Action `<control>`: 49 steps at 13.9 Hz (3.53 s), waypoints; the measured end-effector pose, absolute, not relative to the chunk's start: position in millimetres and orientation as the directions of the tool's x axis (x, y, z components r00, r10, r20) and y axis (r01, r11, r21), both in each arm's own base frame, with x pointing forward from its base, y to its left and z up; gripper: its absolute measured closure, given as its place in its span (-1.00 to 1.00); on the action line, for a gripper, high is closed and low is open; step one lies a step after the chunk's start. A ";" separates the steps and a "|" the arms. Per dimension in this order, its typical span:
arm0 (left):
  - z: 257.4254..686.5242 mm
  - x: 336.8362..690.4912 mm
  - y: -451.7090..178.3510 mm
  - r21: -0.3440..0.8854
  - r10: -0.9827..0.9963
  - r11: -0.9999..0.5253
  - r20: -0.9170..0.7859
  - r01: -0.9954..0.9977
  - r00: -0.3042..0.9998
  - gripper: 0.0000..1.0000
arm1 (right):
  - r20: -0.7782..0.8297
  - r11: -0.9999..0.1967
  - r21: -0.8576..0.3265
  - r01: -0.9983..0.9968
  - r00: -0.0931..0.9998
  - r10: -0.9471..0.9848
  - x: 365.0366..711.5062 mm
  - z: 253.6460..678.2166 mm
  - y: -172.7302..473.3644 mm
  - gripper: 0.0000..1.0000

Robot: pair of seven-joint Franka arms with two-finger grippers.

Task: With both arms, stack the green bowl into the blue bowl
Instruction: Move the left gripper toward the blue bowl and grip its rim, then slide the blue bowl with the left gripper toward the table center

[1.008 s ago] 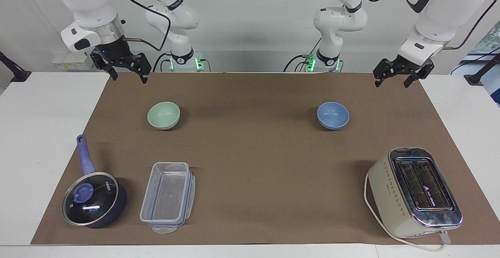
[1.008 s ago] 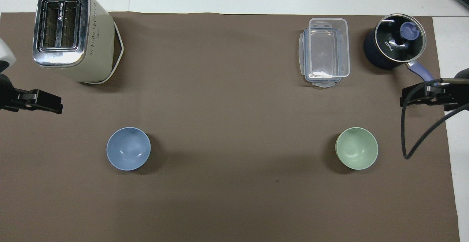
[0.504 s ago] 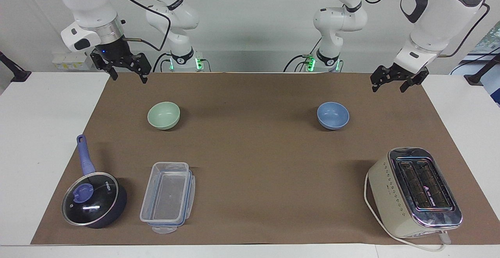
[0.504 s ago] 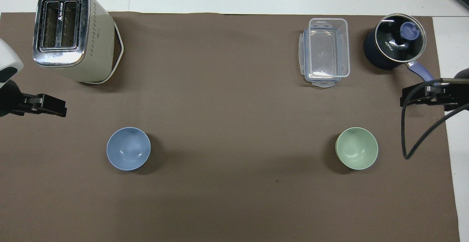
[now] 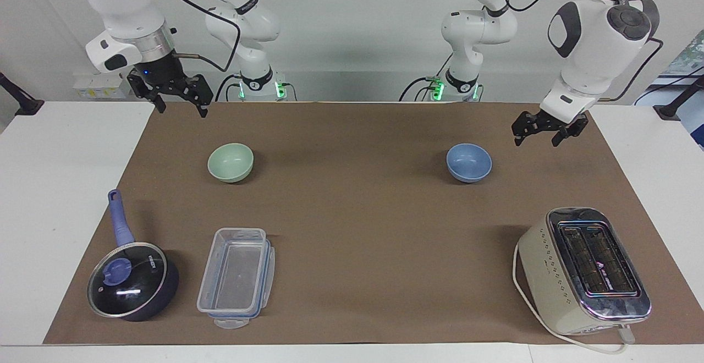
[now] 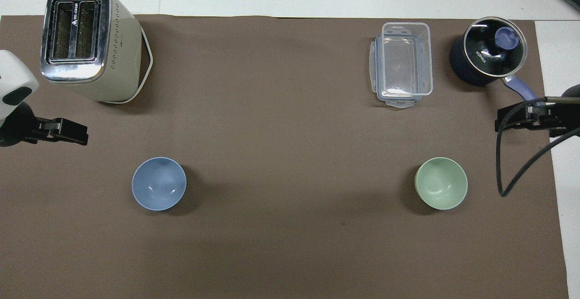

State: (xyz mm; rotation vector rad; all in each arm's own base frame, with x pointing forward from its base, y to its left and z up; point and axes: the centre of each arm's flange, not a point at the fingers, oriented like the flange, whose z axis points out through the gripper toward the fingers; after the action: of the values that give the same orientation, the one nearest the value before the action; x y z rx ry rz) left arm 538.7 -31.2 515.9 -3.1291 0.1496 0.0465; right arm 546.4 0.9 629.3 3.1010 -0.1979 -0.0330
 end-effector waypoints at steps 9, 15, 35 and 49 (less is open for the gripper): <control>449.8 528.6 -38.9 0.022 -0.025 -0.999 -0.009 -0.025 1.000 -1.00 | -0.019 -0.991 0.035 -0.127 0.992 -0.127 546.4 629.3 0.9 -1.00; 388.5 505.2 -64.4 0.024 0.028 -0.999 -0.020 0.029 0.999 -1.00 | -0.019 -0.991 0.035 -0.127 0.992 -0.127 546.4 629.3 0.8 -1.00; 336.0 489.9 -70.3 0.027 0.032 -0.999 0.011 0.032 0.999 0.84 | -0.019 -0.991 0.035 -0.130 0.991 -0.131 546.4 629.2 -0.9 -1.00; 433.9 527.4 -85.4 0.101 0.056 -0.993 0.009 0.054 0.998 0.88 | -0.019 -0.988 0.035 -0.149 0.988 -0.150 546.3 629.2 -11.7 -1.00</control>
State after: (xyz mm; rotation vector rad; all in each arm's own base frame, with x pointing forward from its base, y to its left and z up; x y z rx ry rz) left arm 527.4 -85.4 433.9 -3.2411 -0.0893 -0.0197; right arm 546.3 -11.7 629.2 3.0988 -0.2335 -0.0341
